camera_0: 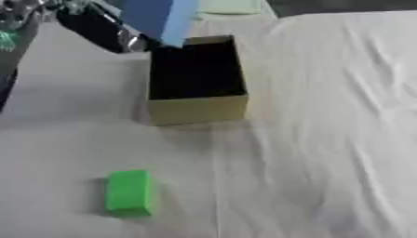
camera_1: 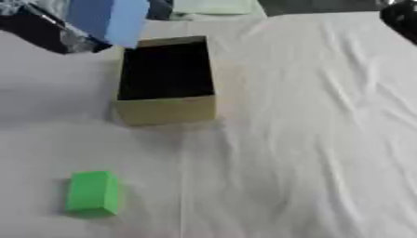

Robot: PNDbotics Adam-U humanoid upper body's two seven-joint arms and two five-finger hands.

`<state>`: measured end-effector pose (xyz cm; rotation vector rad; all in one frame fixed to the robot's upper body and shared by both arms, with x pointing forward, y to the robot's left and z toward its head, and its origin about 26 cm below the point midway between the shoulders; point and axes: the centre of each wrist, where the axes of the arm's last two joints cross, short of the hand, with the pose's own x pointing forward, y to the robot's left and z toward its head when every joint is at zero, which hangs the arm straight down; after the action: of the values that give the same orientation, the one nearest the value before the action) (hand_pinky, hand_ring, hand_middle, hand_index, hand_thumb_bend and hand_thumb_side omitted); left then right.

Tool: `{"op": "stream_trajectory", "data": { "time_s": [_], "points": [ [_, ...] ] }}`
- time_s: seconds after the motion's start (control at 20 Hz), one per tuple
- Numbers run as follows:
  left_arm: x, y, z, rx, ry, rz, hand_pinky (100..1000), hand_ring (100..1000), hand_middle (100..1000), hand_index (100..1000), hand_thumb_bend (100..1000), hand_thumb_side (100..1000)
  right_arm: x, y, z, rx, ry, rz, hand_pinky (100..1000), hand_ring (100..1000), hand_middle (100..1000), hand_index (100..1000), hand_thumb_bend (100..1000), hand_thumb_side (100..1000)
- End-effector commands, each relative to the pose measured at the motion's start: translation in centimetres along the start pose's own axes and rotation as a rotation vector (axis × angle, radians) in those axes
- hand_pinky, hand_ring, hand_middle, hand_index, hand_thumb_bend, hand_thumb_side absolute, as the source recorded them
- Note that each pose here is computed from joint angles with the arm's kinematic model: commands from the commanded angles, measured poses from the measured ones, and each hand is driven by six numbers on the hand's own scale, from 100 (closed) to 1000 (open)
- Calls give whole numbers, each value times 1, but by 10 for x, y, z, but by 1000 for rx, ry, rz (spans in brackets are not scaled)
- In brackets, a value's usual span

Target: Pick up objects on the table and place them in the box.

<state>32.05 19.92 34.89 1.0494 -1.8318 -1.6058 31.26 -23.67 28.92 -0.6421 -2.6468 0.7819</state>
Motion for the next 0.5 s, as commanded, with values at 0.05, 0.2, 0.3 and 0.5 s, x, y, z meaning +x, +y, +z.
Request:
{"op": "stream_trajectory", "data": {
  "time_s": [0.05, 0.2, 0.3, 0.5],
  "points": [
    [-1, 9, -17, 12, 21, -36, 361, 363, 461, 655, 270, 157, 6, -6, -7, -15, -38, 7, 824, 731, 525, 819, 100, 725],
    [0, 19, -37, 19, 42, -66, 376, 371, 463, 657, 284, 157, 6, -7, -8, -20, -41, 8, 824, 731, 525, 819, 100, 725],
    [-4, 19, -46, 14, 55, -79, 390, 380, 466, 663, 304, 189, 6, -7, -8, -22, -41, 10, 824, 730, 524, 819, 100, 725],
    [-16, 8, -63, -6, 153, -48, 401, 389, 473, 672, 333, 250, 7, -6, -10, -26, -48, 4, 824, 730, 524, 819, 100, 725]
  ]
}}
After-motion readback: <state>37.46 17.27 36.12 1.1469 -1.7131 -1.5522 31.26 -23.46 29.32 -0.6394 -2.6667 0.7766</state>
